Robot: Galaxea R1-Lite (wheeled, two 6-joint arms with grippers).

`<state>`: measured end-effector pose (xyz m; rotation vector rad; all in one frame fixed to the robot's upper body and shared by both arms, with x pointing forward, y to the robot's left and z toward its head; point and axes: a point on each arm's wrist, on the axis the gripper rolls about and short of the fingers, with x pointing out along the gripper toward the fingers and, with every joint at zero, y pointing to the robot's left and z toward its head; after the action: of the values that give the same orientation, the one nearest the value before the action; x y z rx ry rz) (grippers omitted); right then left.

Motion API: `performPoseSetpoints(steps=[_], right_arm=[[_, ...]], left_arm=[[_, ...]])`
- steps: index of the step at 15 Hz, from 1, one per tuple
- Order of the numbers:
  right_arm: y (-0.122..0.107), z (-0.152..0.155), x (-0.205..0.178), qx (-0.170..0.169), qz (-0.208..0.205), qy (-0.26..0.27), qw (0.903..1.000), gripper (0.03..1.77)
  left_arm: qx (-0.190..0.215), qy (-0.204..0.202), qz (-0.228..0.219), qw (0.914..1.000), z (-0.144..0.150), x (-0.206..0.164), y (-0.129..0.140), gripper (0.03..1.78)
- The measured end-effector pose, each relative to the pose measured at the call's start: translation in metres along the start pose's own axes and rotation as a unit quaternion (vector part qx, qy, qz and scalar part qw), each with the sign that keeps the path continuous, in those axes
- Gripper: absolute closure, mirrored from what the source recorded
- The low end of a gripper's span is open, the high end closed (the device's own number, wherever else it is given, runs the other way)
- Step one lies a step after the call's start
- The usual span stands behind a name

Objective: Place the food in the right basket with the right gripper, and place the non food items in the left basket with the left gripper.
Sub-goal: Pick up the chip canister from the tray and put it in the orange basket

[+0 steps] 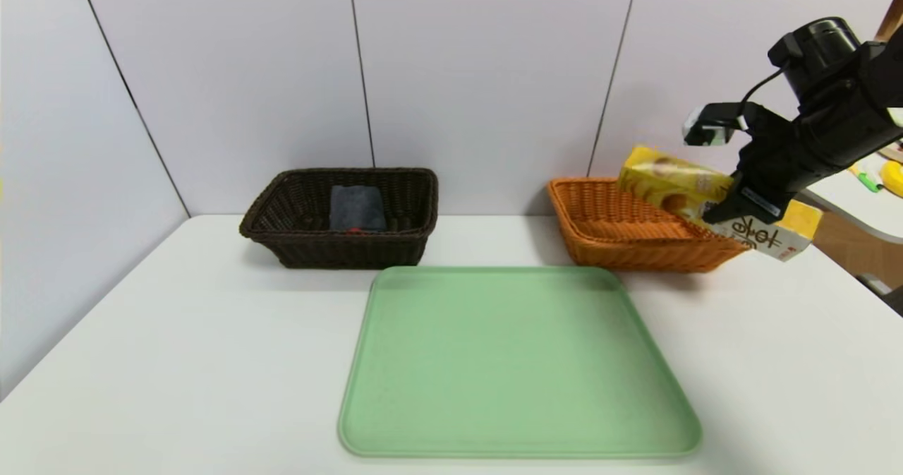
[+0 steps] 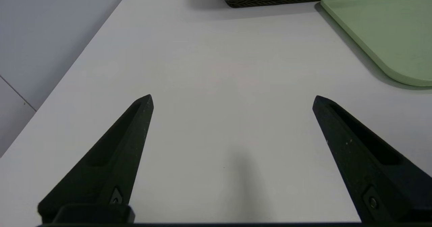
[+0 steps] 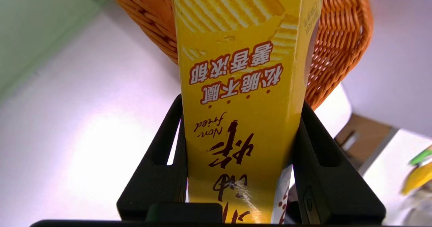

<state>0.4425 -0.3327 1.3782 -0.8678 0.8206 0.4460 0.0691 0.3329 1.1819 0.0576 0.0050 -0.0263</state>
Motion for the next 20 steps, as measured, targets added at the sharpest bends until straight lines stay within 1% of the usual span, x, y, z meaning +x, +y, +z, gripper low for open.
performPoseSetpoints(steps=[2,4,5,7,8,9,13,16,17,18,20], right_arm=[[-0.001,0.000,0.005,-0.046,0.008,-0.005,0.9989,0.95],[-0.002,0.001,0.009,-0.082,0.026,-0.031,0.9958,0.95],[-0.001,0.002,0.012,-0.093,0.039,-0.051,0.9936,0.95],[0.000,0.003,0.017,-0.097,0.064,-0.085,0.9896,0.95],[0.000,0.003,0.020,-0.098,0.075,-0.097,0.9876,0.95],[-0.001,0.003,0.022,-0.101,0.077,-0.100,0.9868,0.95],[-0.010,0.003,0.027,-0.137,0.046,-0.114,0.9829,0.95],[-0.021,0.003,0.028,-0.188,-0.001,-0.129,0.9737,0.95],[-0.023,0.001,0.030,-0.200,-0.008,-0.129,0.9713,0.95],[-0.025,0.000,0.033,-0.207,-0.010,-0.127,0.9700,0.95],[-0.029,-0.003,0.039,-0.209,-0.018,-0.124,0.9699,0.95]], left_arm=[[0.001,0.000,0.000,1.0000,0.000,0.000,0.000,0.12],[0.001,0.000,0.000,1.0000,0.000,0.000,0.000,0.12],[0.001,0.000,0.000,1.0000,0.000,0.000,0.000,0.12],[0.001,0.000,0.000,1.0000,0.000,0.000,0.000,0.12],[0.001,0.000,0.000,1.0000,0.000,0.000,0.000,0.12],[0.001,0.000,0.000,1.0000,0.000,0.000,0.000,0.12],[0.001,0.000,0.000,1.0000,0.000,0.000,0.000,0.12],[0.001,0.000,0.000,1.0000,0.000,0.000,0.000,0.12],[0.001,0.000,0.000,1.0000,0.000,0.000,0.000,0.12],[0.001,0.000,0.000,1.0000,0.000,0.000,0.000,0.12],[0.000,0.000,0.000,1.0000,0.000,0.000,0.000,0.12]])
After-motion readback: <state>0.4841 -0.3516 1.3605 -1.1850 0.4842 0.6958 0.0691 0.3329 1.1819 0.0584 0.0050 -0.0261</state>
